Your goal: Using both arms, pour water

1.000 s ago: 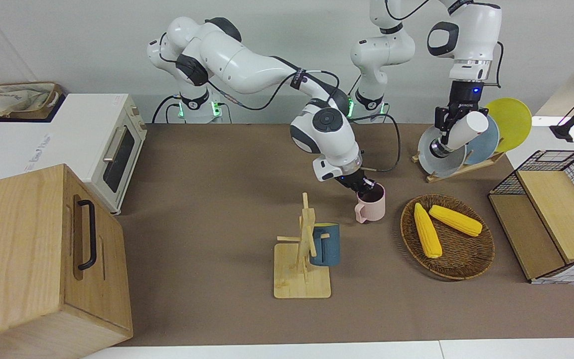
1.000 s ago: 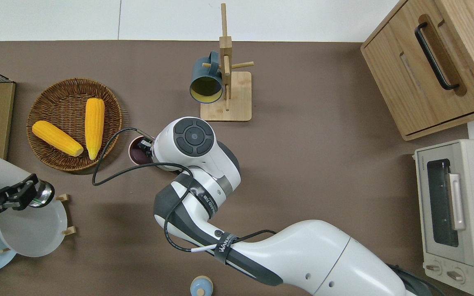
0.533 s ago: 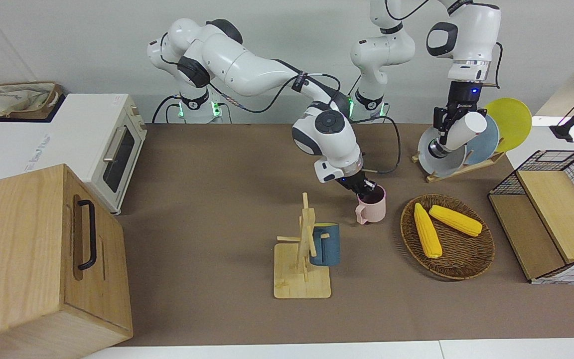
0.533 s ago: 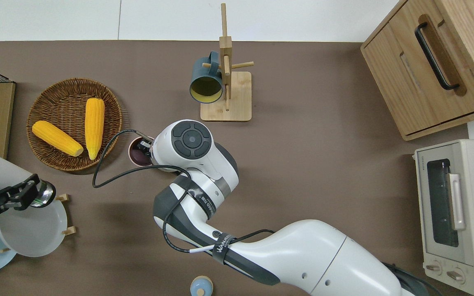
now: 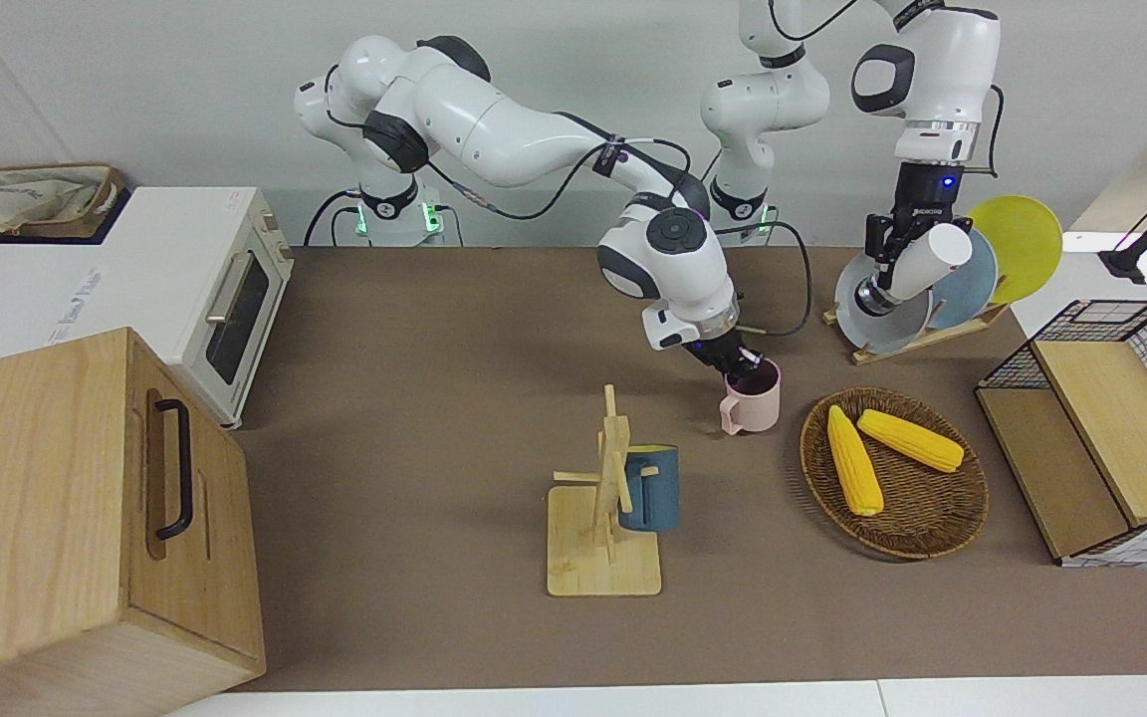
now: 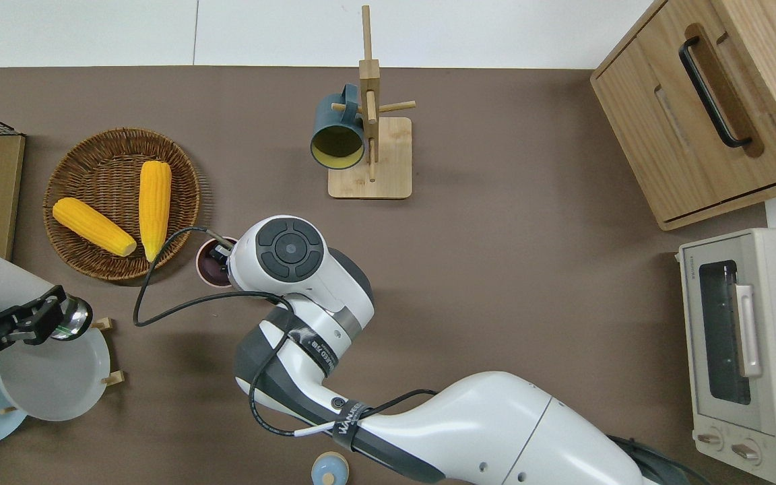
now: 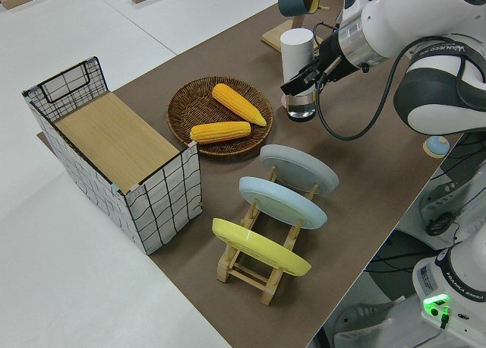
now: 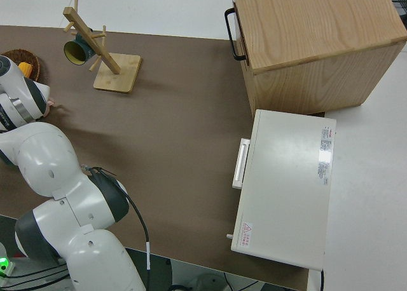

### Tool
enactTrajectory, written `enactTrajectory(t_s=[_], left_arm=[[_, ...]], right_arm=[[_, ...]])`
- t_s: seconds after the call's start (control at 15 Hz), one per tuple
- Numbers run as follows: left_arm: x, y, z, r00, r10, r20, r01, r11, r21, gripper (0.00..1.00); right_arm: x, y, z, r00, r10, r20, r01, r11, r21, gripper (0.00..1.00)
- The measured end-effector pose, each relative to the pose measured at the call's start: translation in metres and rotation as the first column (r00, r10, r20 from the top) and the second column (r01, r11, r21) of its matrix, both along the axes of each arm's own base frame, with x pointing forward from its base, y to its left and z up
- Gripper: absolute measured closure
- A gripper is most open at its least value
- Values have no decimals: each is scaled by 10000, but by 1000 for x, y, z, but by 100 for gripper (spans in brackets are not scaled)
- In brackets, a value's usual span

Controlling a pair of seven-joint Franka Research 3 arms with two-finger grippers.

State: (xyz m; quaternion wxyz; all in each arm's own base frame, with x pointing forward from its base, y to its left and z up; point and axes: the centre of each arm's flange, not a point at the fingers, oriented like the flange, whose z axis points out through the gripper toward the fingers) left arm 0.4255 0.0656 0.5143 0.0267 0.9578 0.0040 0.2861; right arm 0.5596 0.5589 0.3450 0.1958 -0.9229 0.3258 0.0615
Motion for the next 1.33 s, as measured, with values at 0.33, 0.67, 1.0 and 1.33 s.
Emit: enactTrajectory(t_s=[0.33, 0.67, 1.0, 1.33], left_arm=[[0, 0, 0, 10000, -4, -3, 4, 10000, -2, 37], [0, -1, 0, 10000, -24, -5, 24, 10000, -3, 37], [0, -2, -1, 10000, -36, -11, 36, 10000, -4, 37], [1, -9, -2, 9998, -197, -39, 197, 9998, -8, 37]], right_arm=[[-1, 1, -5, 10000, 7, -76, -8, 10000, -39, 94], [-1, 1, -8, 9999, -2, -111, 1, 10000, -54, 67], [-1, 1, -8, 9996, -207, -202, 206, 9998, -55, 15], [-1, 4, 0, 9992, -323, -216, 326, 9994, 119, 1]])
